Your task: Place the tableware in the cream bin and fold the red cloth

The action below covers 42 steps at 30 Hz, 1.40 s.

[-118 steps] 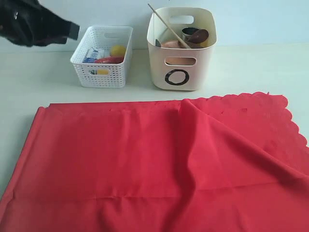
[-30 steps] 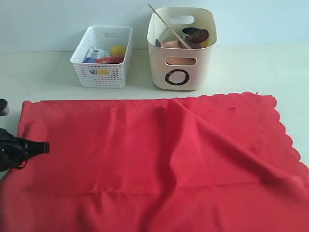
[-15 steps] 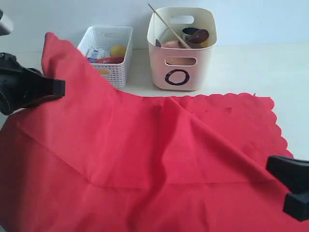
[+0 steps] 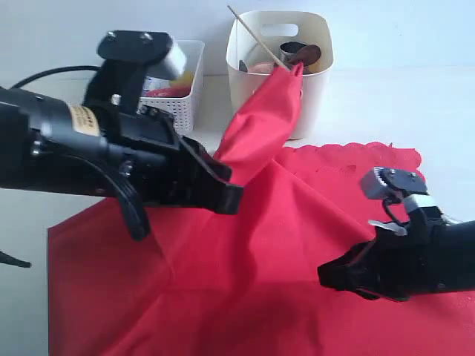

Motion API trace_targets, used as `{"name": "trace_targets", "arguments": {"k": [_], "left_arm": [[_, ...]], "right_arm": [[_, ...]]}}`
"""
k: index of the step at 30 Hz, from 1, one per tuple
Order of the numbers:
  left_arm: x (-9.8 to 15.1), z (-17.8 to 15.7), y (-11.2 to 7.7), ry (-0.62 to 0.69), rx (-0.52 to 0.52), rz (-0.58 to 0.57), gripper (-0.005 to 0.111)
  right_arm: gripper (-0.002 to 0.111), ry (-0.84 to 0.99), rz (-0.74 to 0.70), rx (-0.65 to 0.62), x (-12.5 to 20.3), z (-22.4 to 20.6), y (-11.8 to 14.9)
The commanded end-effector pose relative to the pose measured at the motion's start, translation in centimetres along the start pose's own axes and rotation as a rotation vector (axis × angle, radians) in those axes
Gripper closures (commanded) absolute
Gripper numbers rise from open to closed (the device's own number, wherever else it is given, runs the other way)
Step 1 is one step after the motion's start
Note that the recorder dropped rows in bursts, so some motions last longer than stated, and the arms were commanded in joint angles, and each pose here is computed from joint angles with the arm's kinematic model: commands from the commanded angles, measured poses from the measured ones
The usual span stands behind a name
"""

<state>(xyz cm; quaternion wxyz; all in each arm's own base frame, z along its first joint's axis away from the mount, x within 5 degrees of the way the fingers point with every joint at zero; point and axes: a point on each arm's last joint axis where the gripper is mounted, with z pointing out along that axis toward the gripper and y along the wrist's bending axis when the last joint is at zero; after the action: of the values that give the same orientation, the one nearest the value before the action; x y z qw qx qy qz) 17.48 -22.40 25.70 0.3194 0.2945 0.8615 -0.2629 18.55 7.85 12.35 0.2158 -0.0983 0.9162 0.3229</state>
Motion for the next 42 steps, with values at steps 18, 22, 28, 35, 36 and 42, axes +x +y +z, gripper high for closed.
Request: {"name": "trace_targets", "arguments": {"k": [18,22,28,35,36,42], "left_arm": [[-0.9,3.1,-0.5,0.012,-0.01,-0.043,0.107],[-2.9,2.8,-1.1,-0.048,0.01,-0.061,0.107],[-6.2,4.6,-2.8,-0.108,0.054,-0.093,0.107],[-7.9,11.2,-5.4,-0.153,0.1,-0.195,0.101],[-8.1,12.3,-5.4,-0.15,0.097,-0.188,0.087],[-8.5,11.8,-4.7,-0.078,0.07,-0.084,0.004]], "right_arm": [[0.108,-0.192,-0.199,0.426,-5.8,-3.7,1.8],[0.108,-0.392,-0.182,0.468,-6.7,-8.0,2.6],[0.108,-0.598,-0.168,0.509,-7.3,-11.4,3.2],[0.108,-0.88,-0.176,0.564,-8.1,-14.8,4.3],[0.108,-0.937,-0.164,0.561,-7.9,-15.7,4.7],[0.108,-0.934,-0.195,0.525,-7.2,-16.4,5.6]]}}
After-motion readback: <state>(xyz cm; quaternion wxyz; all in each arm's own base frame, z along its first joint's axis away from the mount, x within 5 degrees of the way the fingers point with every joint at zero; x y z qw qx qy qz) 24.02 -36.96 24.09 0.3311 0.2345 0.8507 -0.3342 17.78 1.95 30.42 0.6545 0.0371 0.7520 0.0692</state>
